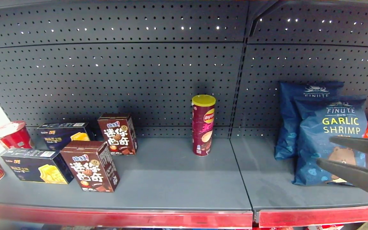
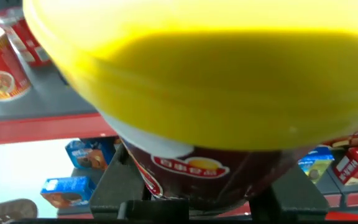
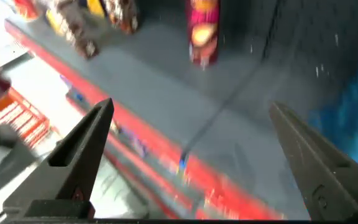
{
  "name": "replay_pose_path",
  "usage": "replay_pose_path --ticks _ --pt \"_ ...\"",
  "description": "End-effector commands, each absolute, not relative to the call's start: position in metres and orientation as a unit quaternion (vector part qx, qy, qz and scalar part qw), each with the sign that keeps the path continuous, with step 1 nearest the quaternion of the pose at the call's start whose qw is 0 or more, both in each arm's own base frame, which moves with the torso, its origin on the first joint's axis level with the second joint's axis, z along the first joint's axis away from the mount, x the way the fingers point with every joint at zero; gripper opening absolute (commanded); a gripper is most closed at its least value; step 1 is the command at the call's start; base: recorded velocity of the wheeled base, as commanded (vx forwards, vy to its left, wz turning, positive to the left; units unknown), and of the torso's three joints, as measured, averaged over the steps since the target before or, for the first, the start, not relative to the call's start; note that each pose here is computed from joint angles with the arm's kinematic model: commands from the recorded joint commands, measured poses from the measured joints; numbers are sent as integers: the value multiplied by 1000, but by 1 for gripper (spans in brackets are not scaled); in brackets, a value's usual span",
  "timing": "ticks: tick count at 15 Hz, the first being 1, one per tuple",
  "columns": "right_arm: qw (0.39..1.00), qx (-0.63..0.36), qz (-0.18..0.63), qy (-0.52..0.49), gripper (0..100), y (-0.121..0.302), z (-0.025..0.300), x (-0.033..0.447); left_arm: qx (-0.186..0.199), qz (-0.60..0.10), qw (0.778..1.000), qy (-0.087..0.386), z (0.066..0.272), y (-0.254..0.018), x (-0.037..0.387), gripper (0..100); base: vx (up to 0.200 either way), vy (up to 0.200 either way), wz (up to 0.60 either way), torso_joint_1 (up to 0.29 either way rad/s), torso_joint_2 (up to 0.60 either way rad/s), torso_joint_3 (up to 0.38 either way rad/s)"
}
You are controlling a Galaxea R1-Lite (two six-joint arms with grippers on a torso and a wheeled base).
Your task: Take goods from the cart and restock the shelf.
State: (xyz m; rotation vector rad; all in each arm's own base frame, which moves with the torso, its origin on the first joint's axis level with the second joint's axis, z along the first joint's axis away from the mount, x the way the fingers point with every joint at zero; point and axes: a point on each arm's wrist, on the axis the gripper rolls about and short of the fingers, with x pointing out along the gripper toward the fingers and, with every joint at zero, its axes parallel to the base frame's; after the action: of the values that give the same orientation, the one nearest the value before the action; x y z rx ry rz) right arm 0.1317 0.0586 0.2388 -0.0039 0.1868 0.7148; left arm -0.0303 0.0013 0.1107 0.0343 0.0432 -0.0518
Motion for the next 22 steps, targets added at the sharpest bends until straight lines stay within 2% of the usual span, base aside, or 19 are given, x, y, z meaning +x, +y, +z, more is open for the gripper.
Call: replay_pose_path --ticks 1,2,7,9,14,22 --pt "919 -4 373 124 100 90 210 211 10 -26 999 24 110 1 -30 0 0 0 0 0 0 0" --pt "916 -5 380 133 100 96 206 225 -2 -27 999 25 110 1 -30 0 0 0 0 0 0 0" --pt "885 -44 449 116 100 121 187 299 -4 -37 999 30 108 1 -29 0 0 0 0 0 0 0" --pt "870 -38 477 116 100 136 165 332 -5 -38 999 35 105 1 -28 0 0 0 0 0 0 0" --pt "831 -21 543 117 100 149 132 358 -5 -47 998 50 96 0 -26 0 0 0 0 0 0 0" --pt "811 -7 577 99 100 177 118 402 -2 -47 997 56 93 0 -25 0 0 0 0 0 0 0"
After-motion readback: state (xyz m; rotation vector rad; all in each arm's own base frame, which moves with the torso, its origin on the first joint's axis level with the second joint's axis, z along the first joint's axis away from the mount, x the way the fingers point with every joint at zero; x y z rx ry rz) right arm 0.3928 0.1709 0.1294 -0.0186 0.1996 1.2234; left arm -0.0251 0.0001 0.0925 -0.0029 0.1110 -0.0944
